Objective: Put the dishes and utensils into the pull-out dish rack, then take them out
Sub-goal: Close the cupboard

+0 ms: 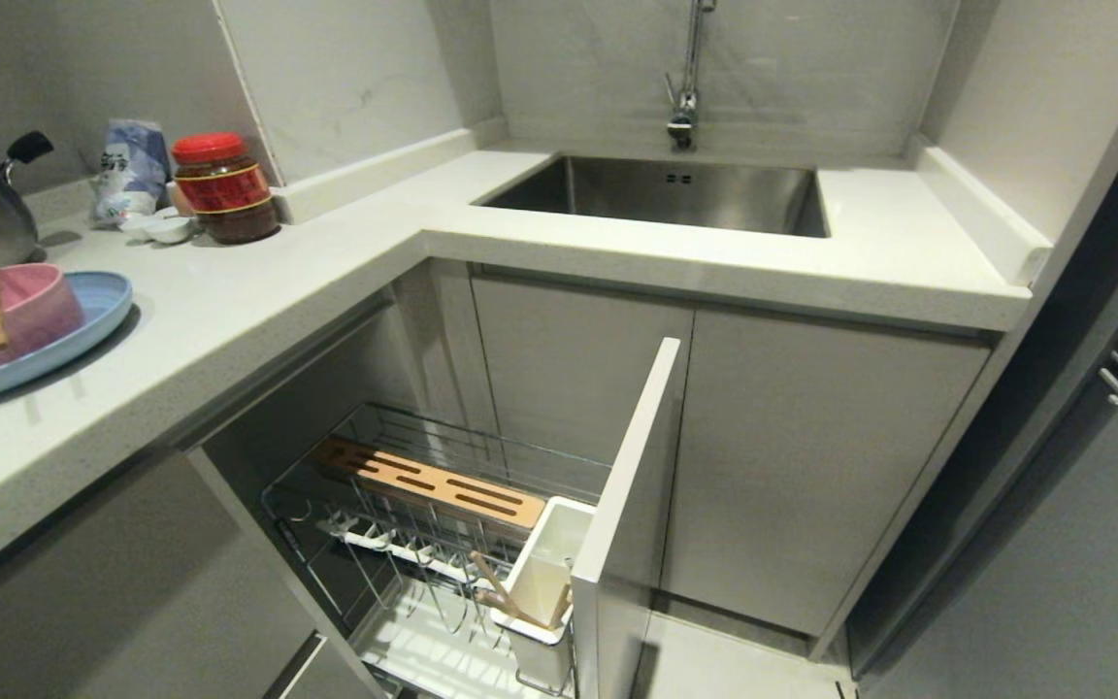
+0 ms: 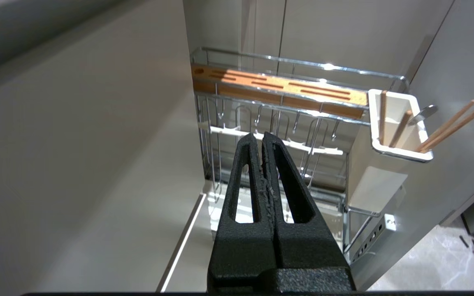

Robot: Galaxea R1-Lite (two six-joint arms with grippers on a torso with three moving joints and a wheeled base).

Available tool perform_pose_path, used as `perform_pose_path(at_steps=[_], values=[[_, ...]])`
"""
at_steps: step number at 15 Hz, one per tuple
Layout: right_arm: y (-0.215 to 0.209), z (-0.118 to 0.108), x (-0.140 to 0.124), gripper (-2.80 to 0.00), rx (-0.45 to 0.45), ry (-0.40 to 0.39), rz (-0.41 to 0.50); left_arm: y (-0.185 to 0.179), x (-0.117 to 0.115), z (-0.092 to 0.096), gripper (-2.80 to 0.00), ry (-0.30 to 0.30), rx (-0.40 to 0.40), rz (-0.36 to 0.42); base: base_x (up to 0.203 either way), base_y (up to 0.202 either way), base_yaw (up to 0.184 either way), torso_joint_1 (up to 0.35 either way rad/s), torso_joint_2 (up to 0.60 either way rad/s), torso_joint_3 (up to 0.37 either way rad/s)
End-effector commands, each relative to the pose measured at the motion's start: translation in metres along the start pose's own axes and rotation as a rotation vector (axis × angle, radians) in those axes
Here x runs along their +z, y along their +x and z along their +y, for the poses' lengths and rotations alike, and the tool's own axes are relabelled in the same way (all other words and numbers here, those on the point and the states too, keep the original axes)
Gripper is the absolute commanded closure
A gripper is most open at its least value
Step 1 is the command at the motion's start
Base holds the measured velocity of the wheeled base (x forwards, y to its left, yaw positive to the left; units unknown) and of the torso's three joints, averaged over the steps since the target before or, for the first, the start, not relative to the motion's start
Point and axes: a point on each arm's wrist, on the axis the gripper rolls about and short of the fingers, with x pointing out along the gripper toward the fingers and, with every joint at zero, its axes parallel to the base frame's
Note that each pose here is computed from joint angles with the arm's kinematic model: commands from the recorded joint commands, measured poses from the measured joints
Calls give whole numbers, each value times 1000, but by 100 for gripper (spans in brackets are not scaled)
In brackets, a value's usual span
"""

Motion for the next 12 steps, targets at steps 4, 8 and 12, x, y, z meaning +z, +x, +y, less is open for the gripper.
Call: perform_pose_path(at_steps=[4,8,12], values=[[1,0,-7,0,0,0,24,1,-2,0,0,0,0,7,0,0,0,3,-1,203],[1,0,-7,0,0,0,25,1,-2,0,0,0,0,6,0,0,0,4,2,203],[1,0,-7,0,0,0,24,1,-2,0,0,0,0,6,0,0,0,2,2,200]])
